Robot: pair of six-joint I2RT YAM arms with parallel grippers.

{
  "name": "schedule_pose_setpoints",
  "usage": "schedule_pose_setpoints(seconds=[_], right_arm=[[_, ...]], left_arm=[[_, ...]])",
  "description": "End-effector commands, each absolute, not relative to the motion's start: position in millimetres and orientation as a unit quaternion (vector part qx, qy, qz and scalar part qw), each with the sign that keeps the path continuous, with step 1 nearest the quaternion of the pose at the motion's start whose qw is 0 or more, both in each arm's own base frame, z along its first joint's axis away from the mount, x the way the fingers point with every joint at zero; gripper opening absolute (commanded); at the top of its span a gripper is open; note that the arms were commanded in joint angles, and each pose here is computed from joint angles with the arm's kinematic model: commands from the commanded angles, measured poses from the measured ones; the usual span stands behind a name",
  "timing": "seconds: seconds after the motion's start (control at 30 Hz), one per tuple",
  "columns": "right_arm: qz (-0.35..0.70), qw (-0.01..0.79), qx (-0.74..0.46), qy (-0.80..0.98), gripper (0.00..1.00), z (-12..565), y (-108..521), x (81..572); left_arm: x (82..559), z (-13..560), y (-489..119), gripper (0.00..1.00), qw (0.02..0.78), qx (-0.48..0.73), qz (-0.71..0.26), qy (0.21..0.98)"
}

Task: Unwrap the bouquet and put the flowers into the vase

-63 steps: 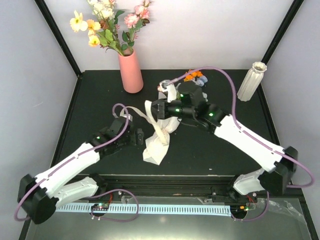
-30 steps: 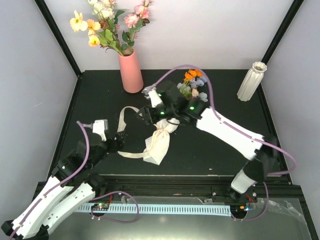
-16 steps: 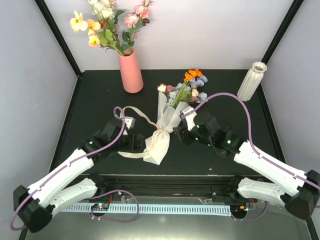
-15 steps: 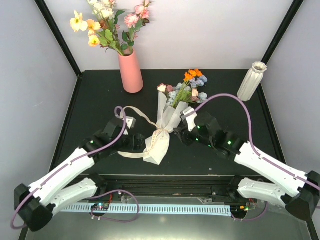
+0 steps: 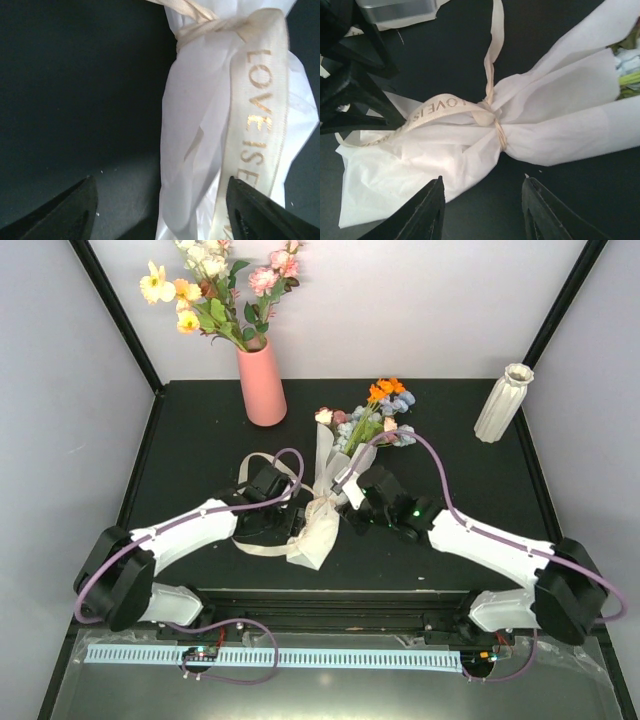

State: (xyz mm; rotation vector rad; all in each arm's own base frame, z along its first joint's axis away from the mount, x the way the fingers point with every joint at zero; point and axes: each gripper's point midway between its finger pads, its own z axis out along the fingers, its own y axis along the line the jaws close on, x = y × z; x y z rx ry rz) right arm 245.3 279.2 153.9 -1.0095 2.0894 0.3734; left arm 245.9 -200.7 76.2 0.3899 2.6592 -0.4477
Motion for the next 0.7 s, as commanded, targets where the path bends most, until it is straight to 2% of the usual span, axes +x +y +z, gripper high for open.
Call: schedule_pose_setpoints(seconds=[0.0,0.07,0.23,0.37,0.53,0.67], right_arm=[[0.176,0.397,-0.412,0.801,0.43,166,304,263],[0.180,0.380,-0.416,0.806,0.40,158,309,269],[0.177,0.331,-0.422,0.825,0.35,138,320,283],[0.167,0.294,-0.417,0.844,0.30,122,323,292],[0.156,0.269,-0.414,0.855,0.26,106,316,291],[0.155,0.250,-0.410,0.864,0.25,93,309,290]], left_arm=[[267,88,-210,0.67,0.234,0.136,-0.175,0.946],[267,87,-208,0.62,0.236,0.134,-0.175,0.946],[263,86,-202,0.60,0.239,0.136,-0.176,0.945],[261,78,-198,0.51,0.228,0.131,-0.170,0.950],[262,74,-197,0.48,0.227,0.131,-0.173,0.949],[265,68,-197,0.41,0.224,0.133,-0.171,0.950]])
